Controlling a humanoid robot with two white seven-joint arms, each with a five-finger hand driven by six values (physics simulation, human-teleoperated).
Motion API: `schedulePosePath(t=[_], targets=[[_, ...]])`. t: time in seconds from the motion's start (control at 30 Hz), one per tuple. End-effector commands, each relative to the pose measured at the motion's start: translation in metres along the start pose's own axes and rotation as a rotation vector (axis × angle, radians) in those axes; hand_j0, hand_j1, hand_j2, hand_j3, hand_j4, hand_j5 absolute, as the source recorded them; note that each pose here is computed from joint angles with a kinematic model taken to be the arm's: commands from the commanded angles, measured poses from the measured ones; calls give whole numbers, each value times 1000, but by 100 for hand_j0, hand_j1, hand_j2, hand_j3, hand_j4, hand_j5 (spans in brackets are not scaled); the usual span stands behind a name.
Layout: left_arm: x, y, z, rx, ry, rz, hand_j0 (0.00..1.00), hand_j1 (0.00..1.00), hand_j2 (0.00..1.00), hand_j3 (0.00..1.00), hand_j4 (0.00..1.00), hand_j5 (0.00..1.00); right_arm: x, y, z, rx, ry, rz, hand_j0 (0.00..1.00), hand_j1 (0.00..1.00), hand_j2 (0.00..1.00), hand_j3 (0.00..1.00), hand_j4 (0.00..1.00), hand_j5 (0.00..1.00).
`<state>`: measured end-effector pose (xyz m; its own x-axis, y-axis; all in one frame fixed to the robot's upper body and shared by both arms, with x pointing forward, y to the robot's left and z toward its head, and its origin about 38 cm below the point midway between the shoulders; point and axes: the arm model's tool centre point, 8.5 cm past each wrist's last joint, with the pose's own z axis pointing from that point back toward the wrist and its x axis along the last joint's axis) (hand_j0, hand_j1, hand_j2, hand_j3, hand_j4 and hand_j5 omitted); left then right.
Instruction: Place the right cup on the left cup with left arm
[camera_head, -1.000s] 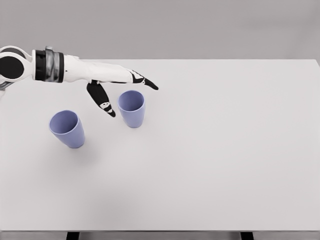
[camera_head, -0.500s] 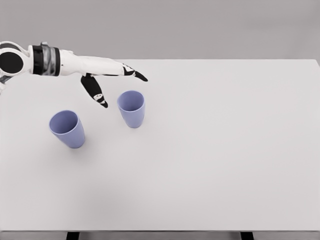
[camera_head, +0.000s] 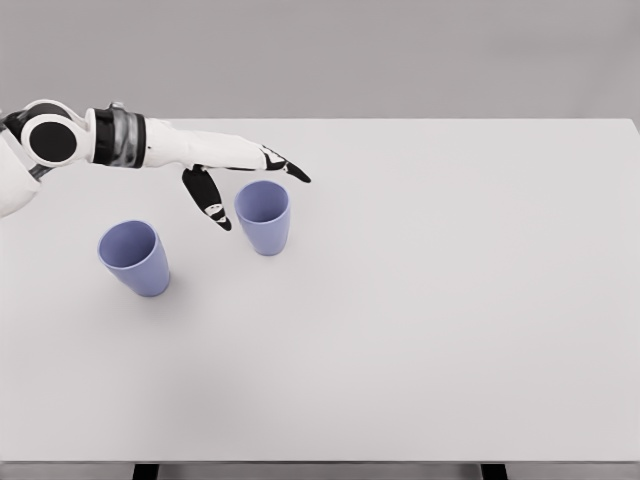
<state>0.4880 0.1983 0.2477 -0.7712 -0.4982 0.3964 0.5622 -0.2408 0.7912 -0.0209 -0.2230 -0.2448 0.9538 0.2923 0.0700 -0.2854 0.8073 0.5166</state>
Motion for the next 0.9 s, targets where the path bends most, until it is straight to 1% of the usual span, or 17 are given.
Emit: schedulePosePath(t=[0.0, 0.17, 0.2, 0.37, 0.53, 0.6, 0.67, 0.87], targets=[[0, 0, -1, 1, -2, 3, 100, 100, 100, 100, 100, 100, 0, 0, 0, 1, 0, 1, 100, 100, 100, 100, 100, 100], [-3, -2, 2, -4, 10, 3, 100, 100, 100, 100, 100, 100, 0, 0, 0, 1, 0, 1, 100, 100, 100, 100, 100, 100], [-8, -1, 3, 2, 25, 10, 100, 100, 100, 100, 100, 100, 0, 0, 0, 1, 0, 1, 100, 100, 100, 100, 100, 100], [-13, -1, 2, 2, 37, 20, 100, 100, 100, 100, 100, 100, 0, 0, 0, 1, 0, 1, 100, 100, 100, 100, 100, 100], [-14, -9, -4, -7, 34, 29, 100, 100, 100, 100, 100, 100, 0, 0, 0, 1, 0, 1, 100, 100, 100, 100, 100, 100], [-14, -8, -4, -6, 34, 28, 100, 100, 100, 100, 100, 100, 0, 0, 0, 1, 0, 1, 100, 100, 100, 100, 100, 100], [-10, -8, -11, -11, 21, 22, 100, 100, 100, 100, 100, 100, 0, 0, 0, 1, 0, 1, 100, 100, 100, 100, 100, 100], [-10, -8, -12, -11, 21, 24, 100, 100, 100, 100, 100, 100, 0, 0, 0, 1, 1, 0, 100, 100, 100, 100, 100, 100]])
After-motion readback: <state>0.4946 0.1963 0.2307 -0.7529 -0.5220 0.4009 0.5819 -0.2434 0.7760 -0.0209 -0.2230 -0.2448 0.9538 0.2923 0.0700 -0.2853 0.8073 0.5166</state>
